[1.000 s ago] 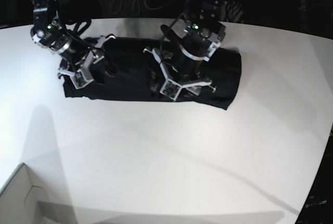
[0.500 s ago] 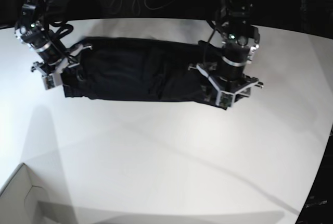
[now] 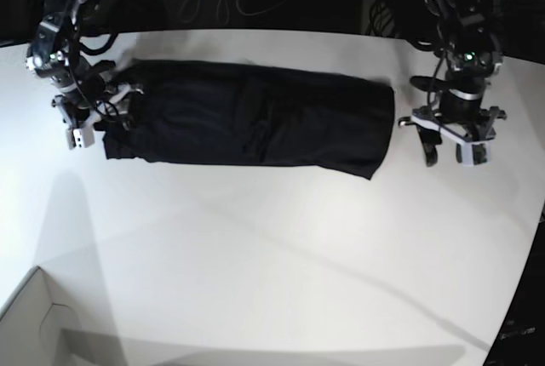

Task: Layout the t-shirt on the table in an organized manner, then fold the t-shirt properly
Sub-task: 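Open both grippers and lift them off the black shirt strip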

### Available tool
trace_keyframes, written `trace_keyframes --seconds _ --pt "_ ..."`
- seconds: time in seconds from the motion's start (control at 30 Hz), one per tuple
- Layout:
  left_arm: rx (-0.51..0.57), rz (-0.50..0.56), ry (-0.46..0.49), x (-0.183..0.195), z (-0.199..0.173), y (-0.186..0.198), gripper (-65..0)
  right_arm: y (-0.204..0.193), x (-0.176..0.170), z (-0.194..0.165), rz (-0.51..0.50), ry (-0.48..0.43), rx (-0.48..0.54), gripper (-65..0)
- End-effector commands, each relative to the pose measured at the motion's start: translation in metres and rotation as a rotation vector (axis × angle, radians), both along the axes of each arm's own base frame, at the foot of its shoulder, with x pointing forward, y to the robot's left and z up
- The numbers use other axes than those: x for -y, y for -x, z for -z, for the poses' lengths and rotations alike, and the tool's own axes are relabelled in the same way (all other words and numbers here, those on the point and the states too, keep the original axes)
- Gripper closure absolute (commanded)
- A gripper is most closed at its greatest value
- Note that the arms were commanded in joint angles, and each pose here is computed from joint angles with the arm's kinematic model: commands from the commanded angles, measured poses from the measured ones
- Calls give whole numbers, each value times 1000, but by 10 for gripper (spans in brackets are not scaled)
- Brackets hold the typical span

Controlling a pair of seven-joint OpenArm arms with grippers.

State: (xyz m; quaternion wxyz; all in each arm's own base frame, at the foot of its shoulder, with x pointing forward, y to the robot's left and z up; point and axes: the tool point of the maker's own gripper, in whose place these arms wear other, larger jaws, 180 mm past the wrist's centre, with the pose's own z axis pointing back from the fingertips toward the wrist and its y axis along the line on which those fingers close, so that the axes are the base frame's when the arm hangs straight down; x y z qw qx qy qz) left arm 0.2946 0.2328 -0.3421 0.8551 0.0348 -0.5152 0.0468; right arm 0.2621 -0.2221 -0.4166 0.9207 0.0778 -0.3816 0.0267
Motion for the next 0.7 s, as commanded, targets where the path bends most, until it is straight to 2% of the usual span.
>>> trace_keyframes --seconds 0.0,0.33,0.4,0.47,0.6,0.63,0.67 --pt "50 -14 -8 -7 -13 -4 -332 -8 4 -9 7 -1 43 -414" --pt "36 -153 -46 -58 -13 21 -332 1 -2 12 14 -39 -12 -412" --pt "29 -164 -45 -63 -11 24 -332 5 -3 18 13 -47 -32 -394" --pt "15 -171 -39 -64 -5 26 -332 7 -19 24 -34 -57 -51 -307" --pt "5 -173 -34 -65 -1 27 -332 8 -42 28 -102 -69 -68 -44" --pt "4 -173 -34 -65 0 28 -332 11 -47 30 -116 -71 -76 0" --pt "2 -173 -33 -64 0 28 -332 14 -52 32 -129 -74 -83 0"
